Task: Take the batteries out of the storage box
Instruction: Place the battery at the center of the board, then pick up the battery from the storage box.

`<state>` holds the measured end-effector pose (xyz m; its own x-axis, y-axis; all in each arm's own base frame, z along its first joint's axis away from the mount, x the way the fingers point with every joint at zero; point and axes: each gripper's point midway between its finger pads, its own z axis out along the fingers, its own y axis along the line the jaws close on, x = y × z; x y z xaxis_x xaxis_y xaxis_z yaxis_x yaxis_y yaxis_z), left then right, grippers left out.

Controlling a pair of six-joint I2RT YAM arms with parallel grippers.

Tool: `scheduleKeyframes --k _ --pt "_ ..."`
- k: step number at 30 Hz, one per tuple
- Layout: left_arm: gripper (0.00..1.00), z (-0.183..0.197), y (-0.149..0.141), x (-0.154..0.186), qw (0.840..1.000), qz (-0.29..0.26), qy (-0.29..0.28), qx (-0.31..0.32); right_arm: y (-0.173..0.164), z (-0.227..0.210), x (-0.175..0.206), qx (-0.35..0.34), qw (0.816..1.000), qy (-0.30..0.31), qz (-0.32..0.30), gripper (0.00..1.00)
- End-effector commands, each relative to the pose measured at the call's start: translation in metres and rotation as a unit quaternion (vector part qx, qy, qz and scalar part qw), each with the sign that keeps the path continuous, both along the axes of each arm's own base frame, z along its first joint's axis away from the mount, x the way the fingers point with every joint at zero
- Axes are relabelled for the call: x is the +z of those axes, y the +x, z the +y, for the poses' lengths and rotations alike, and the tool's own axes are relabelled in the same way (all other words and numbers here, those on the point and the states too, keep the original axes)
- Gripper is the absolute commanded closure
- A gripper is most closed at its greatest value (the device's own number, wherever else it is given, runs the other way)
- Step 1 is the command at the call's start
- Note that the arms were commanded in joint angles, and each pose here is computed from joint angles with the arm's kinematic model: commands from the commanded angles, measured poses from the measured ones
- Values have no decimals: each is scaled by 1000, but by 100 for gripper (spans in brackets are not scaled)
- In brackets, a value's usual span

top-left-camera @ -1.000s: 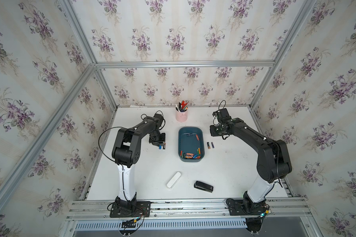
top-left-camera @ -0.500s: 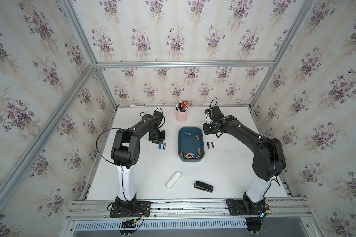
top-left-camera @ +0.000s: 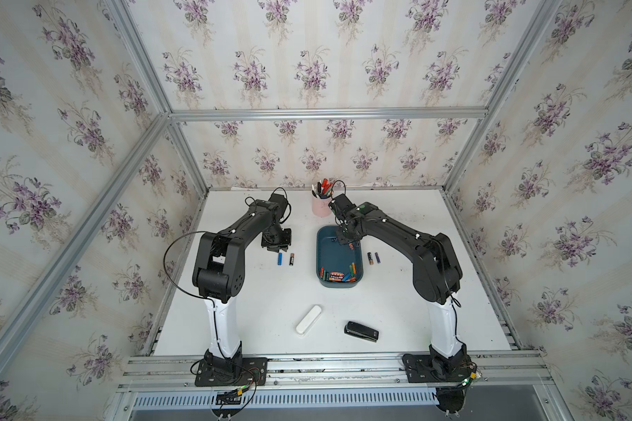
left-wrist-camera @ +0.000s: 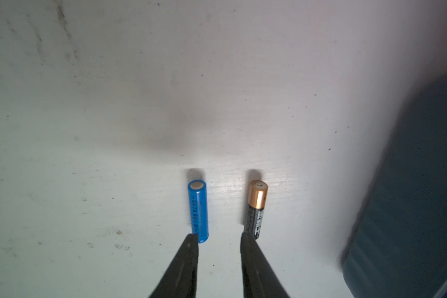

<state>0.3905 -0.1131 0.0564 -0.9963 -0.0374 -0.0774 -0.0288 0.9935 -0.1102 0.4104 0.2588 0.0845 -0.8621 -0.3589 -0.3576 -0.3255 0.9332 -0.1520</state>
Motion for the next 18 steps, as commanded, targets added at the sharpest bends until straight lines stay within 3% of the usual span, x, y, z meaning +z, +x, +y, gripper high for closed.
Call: scheduleKeyframes --k 1,11,18 --pt "66 4 -1 1 1000 -3 3 -11 0 -2 -8 -13 1000 -19 9 73" --pt "61 27 -12 -16 1000 10 -5 -11 2 3 -15 -9 999 -27 16 73" --pt "61 23 -14 -31 999 18 -28 -16 0 0 -14 -11 999 -31 18 73"
